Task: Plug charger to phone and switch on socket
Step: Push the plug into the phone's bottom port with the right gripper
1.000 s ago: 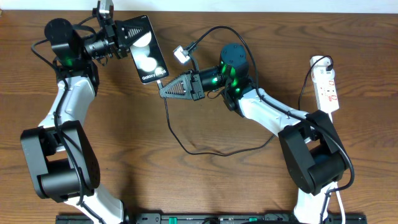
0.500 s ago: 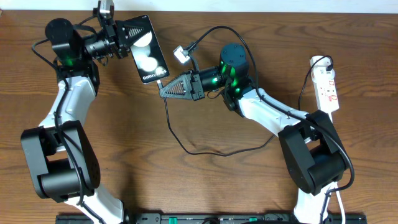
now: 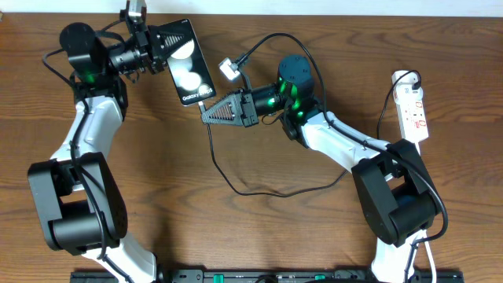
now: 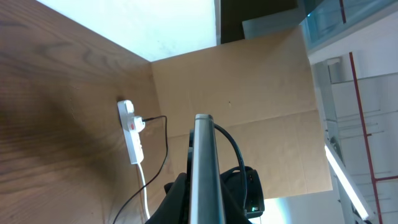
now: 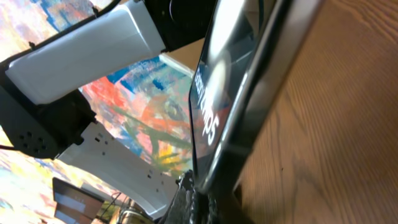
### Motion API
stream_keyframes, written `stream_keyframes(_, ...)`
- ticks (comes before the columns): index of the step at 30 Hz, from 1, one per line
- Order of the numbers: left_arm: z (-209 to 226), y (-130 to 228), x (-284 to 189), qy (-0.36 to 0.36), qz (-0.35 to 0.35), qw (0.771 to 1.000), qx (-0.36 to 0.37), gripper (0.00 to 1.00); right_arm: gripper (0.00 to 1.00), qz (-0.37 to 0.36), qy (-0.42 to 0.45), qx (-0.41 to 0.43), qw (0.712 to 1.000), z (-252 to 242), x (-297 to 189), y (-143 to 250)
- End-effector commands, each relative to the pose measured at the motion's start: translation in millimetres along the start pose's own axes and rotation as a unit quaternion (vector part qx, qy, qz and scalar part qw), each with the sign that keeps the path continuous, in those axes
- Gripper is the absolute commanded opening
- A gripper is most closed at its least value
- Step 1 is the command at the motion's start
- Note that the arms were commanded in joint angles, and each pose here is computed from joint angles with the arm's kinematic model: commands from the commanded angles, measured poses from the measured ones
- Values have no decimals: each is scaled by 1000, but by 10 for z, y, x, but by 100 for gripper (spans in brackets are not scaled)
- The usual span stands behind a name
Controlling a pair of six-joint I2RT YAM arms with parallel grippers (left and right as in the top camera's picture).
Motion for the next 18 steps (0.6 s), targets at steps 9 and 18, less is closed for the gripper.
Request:
stream_keyframes(9,-179,0,28,9,11,1000,25,7,1,-17,8,9,1000,-33,-18,-46)
stream_keyframes(18,-182,12,27,11,17,999,46,8,1,-31,12,63,997,-45,-19,-70)
Point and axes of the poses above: each gripper's point midway between its finger pads, its own x axis out along the fingers, its own z axis along the line the jaws close on, y = z × x, the point moved 8 cm from there along -x, back along the fingers, and after that the axes turned 8 degrees about x, right-handed, at the moved point
